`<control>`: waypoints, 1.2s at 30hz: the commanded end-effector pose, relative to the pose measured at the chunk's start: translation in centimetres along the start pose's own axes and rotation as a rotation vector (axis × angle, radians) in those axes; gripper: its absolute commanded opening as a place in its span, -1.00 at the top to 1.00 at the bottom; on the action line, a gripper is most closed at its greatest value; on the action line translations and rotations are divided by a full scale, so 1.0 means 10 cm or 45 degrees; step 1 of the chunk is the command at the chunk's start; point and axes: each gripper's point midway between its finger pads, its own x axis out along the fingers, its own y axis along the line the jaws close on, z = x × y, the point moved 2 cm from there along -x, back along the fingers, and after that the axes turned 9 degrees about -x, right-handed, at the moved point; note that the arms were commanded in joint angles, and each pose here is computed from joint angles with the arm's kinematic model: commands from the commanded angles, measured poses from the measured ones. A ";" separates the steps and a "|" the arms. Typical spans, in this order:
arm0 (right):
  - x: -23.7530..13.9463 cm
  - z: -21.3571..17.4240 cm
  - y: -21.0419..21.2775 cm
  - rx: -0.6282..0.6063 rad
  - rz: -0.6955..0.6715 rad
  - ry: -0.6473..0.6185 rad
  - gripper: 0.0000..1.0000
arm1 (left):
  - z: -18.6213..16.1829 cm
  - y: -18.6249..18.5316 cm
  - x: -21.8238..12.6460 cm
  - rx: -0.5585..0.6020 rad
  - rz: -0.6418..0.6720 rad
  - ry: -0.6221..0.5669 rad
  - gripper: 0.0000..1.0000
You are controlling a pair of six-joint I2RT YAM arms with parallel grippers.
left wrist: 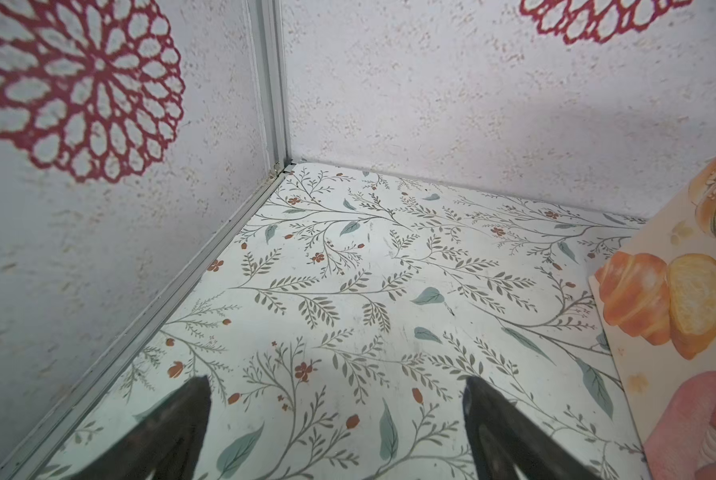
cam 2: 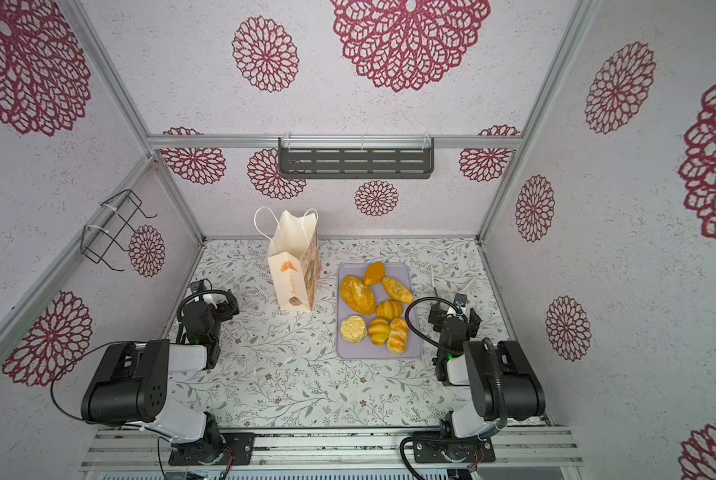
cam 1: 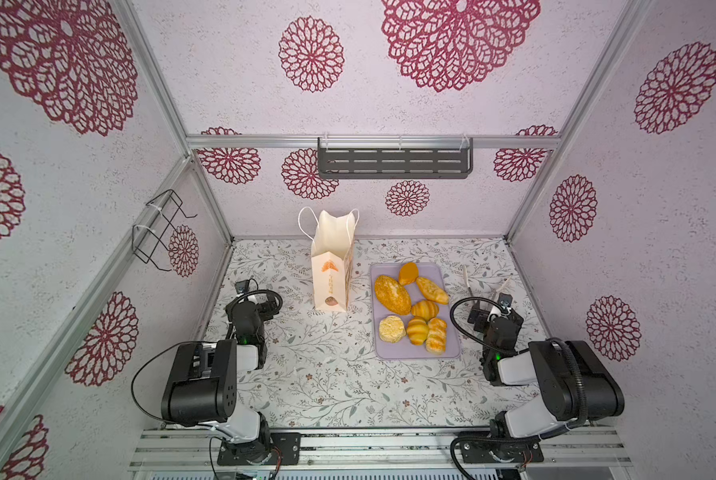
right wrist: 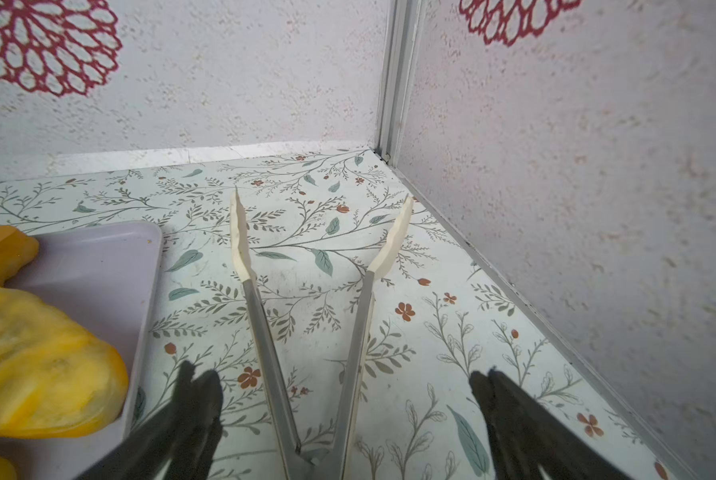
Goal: Place the fake bread into the paper bag
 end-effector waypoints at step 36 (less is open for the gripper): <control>-0.16 0.18 -0.05 0.061 0.005 -0.136 -0.98 | 0.22 0.25 -0.31 -0.114 0.150 -0.251 -0.94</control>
